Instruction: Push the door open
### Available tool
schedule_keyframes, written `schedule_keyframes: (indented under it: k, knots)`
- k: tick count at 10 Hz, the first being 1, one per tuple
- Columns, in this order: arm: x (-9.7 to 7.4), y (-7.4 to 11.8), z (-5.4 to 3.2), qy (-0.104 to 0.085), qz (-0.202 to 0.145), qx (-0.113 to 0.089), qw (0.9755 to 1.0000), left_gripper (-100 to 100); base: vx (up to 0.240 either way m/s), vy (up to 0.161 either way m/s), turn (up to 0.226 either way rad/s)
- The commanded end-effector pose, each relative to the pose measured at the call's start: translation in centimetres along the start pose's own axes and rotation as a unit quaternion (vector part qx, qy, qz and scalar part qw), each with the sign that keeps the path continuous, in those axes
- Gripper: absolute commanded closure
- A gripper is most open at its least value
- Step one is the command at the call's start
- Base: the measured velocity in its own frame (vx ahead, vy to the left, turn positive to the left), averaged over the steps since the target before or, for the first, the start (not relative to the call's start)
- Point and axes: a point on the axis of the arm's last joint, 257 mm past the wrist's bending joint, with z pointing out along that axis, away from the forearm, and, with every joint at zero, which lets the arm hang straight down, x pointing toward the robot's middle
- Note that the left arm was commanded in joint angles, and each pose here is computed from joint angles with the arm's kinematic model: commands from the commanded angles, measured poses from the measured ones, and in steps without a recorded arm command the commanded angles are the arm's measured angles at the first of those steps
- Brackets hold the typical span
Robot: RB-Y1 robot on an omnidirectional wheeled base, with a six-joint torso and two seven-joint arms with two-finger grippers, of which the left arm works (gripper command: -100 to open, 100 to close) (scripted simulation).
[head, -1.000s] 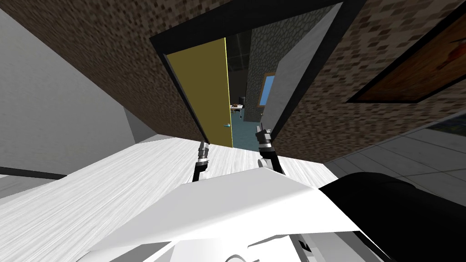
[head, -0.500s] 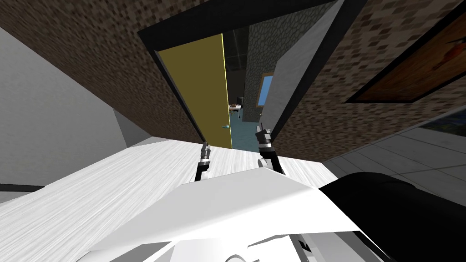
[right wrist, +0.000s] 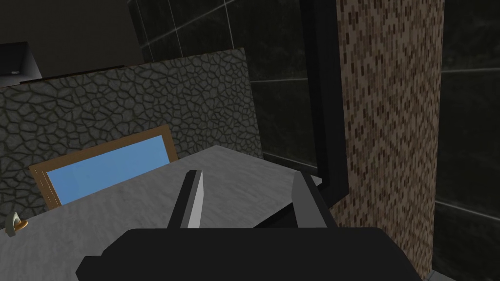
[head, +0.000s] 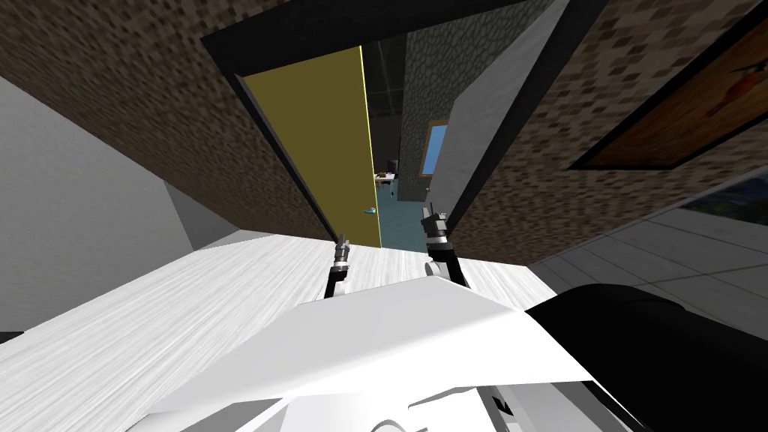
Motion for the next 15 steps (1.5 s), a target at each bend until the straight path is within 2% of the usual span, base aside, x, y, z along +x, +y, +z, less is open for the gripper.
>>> schedule_keyframes:
  k: [1, 7, 8, 9, 15]
  knots:
    - [0.2, 1.0, 0.01, 0.002, -0.002, -0.01, 1.0, -100, 0.089, 0.013, -0.068]
    - [1.3, 4.5, -0.16, 0.009, -0.009, -0.044, 0.9989, -100, 0.096, 0.017, -0.061]
    - [1.6, 5.6, -0.25, 0.01, -0.011, -0.055, 0.9984, -100, 0.136, 0.025, -0.115]
    - [1.6, 5.6, -0.25, 0.01, -0.011, -0.055, 0.9984, -100, 0.115, 0.02, -0.05]
    - [3.0, 8.9, -0.71, 0.017, -0.018, -0.091, 0.9955, -100, 0.101, 0.027, -0.063]
